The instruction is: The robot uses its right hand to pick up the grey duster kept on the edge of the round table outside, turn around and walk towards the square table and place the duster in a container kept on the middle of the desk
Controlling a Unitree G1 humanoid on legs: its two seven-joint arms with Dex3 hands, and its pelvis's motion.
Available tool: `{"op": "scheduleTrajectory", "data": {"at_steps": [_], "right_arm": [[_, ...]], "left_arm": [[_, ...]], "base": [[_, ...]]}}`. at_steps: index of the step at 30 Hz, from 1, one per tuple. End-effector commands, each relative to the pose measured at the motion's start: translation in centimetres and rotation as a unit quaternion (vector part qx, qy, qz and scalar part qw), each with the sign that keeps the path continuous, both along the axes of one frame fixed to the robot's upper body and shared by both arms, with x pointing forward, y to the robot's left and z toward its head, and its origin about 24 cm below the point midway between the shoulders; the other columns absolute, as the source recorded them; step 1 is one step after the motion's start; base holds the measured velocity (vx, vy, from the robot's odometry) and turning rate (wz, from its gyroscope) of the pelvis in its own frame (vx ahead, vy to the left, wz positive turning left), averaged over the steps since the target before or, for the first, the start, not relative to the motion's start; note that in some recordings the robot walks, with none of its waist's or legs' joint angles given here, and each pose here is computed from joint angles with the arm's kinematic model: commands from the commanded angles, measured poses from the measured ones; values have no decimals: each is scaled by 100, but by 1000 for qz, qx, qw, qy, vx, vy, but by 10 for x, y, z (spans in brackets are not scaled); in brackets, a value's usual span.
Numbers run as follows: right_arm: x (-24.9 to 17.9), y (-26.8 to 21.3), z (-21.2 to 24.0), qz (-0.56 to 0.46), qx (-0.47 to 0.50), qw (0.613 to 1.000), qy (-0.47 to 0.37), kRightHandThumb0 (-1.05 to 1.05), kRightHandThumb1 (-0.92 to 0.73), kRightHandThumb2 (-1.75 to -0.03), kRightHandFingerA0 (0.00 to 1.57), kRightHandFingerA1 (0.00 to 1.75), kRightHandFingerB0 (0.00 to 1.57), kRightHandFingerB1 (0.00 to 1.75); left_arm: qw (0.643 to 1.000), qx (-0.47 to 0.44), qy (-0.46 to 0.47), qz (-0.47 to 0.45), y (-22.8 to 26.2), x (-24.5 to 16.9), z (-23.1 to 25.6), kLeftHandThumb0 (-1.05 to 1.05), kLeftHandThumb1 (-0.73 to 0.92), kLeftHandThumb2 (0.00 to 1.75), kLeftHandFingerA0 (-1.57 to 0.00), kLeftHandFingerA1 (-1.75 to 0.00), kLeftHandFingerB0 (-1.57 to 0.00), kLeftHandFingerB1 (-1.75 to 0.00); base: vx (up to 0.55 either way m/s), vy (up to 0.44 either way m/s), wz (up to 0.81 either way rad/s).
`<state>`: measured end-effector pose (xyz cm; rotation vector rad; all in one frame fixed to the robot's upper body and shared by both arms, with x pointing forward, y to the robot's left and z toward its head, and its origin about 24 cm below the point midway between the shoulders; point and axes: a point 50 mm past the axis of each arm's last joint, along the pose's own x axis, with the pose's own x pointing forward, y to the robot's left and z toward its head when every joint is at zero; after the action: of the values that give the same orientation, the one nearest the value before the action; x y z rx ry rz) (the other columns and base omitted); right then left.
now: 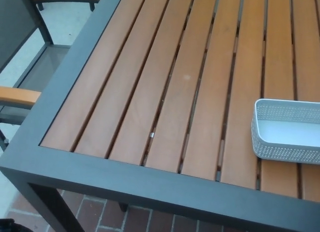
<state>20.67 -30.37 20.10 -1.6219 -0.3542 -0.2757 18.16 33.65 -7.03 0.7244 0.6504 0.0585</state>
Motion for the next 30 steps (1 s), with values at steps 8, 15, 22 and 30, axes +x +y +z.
{"op": "scheduleTrajectory", "data": {"at_steps": [8, 15, 22, 30], "right_arm": [[140, 93, 44, 100, 45, 994, 16, -26, -50, -98, 85, 173, 73, 135], [135, 86, 50, 87, 45, 995, 3, -26, -50, -98, 85, 173, 73, 135], [137, 97, 36, 108, 34, 993, 24, -23, -48, -95, 88, 170, 84, 114], [154, 88, 40, 79, 6, 995, 53, -15, -52, -97, 95, 175, 68, 141]], "left_arm": [[463, 91, -815, -337, -152, -8, 397, -40, 40, 97, 0, -49, 0, -49], [457, 81, -817, -343, -156, -6, 403, -40, 40, 97, 0, -49, 0, -49], [583, 112, -726, -347, -118, -29, 369, -75, 52, 90, -15, -59, 0, -46], [939, 263, -40, -219, 22, -51, 139, -69, 22, 85, -121, -90, -95, -87]], "base": [[-8, -17, -2], [1, 0, 12], [-2, -1, 3], [-10, 6, -10]]}}
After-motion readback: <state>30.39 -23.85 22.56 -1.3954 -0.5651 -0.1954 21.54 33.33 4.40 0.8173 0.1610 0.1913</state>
